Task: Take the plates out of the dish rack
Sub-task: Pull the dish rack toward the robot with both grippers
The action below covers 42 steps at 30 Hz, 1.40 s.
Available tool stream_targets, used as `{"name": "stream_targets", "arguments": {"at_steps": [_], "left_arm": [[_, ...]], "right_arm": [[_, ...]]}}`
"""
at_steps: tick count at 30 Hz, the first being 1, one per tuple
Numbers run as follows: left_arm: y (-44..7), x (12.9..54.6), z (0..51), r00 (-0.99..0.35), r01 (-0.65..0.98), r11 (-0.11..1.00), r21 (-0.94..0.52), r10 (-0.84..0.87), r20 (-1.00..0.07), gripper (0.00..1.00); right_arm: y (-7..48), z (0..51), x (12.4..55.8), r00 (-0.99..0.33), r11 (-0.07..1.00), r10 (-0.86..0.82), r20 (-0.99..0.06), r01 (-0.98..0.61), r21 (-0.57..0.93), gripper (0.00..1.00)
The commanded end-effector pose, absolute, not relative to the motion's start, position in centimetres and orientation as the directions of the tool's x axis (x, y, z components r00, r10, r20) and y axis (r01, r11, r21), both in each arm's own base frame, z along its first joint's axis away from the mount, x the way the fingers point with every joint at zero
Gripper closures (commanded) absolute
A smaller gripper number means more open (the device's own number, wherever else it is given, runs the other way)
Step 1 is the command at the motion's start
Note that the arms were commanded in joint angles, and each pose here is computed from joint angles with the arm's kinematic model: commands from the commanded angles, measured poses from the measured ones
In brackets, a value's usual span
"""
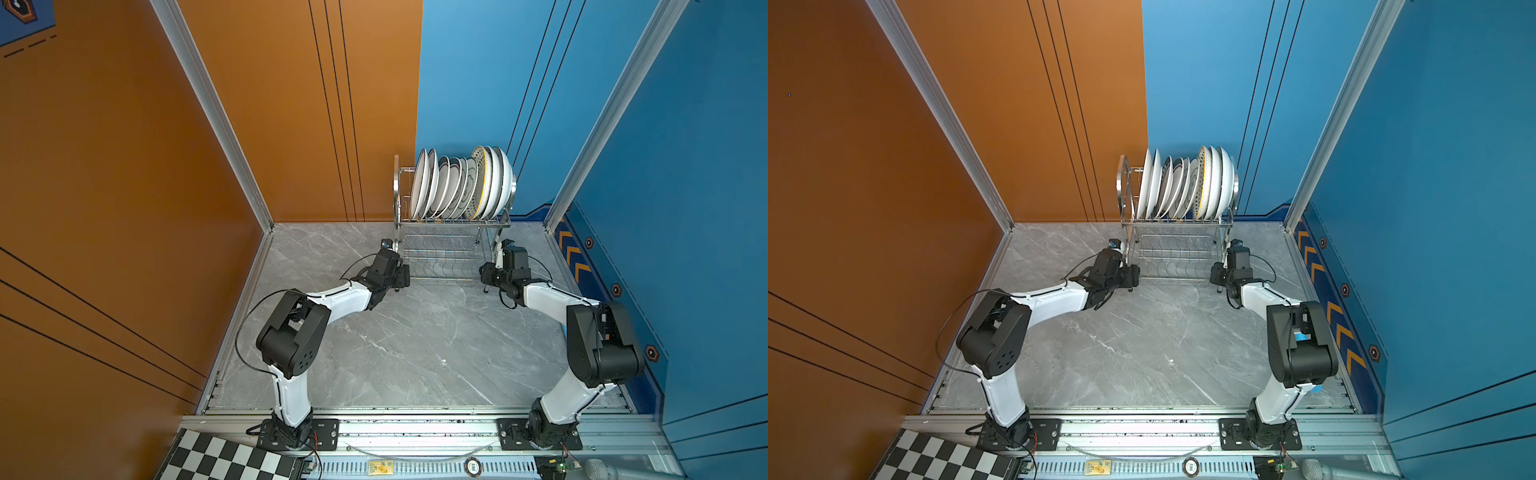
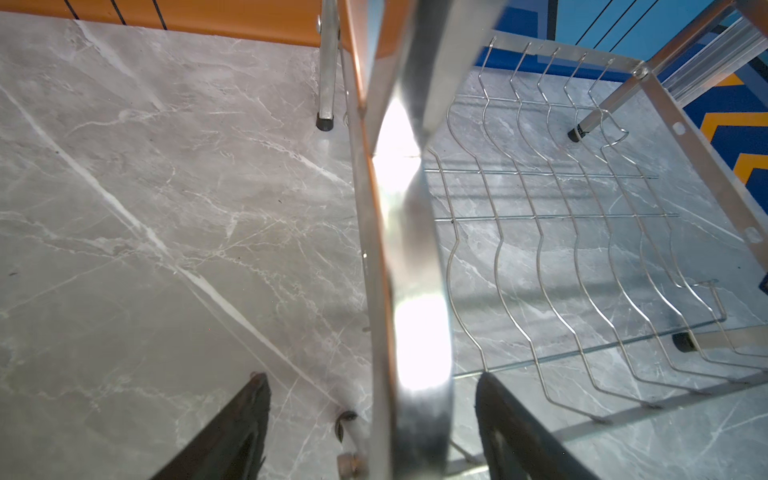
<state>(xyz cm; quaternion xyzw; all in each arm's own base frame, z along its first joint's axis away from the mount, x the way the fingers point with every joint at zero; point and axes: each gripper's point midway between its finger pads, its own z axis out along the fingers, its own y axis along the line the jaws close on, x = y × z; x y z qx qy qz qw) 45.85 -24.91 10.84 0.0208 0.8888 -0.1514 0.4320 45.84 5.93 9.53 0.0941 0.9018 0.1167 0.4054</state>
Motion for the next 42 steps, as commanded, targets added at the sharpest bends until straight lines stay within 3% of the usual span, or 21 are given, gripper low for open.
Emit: {"name": "stream_targets", "arguments": {"at_steps": [1, 31, 35, 42], "left_arm": [[-25.2, 46.3, 10.9, -0.629, 0.191, 0.949, -0.252, -0.079, -0.774, 0.27], [-21.3, 46.5, 7.5, -0.682, 0.136, 0.957, -0.256, -0.097, -0.725, 0.80], [-21.0, 46.2, 7.4, -0.689, 0.139, 0.952, -0.273, -0.105, -0.717, 0.93], [-19.8, 45.4, 7.6, -0.682, 0.118, 0.952, -0.283, -0.129, -0.720, 0.95]], "right_arm": [[8.2, 9.8, 45.9, -0.668, 0.934, 0.273, -0.693, 0.011, 0.357, 0.61], [11.3, 8.5, 45.6, -0.708, 0.946, 0.200, -0.677, -0.039, 0.321, 0.74], [12.2, 8.5, 45.7, -0.711, 0.947, 0.186, -0.679, -0.054, 0.317, 0.76], [13.2, 8.5, 45.8, -0.705, 0.948, 0.175, -0.688, -0.068, 0.311, 0.78]]}}
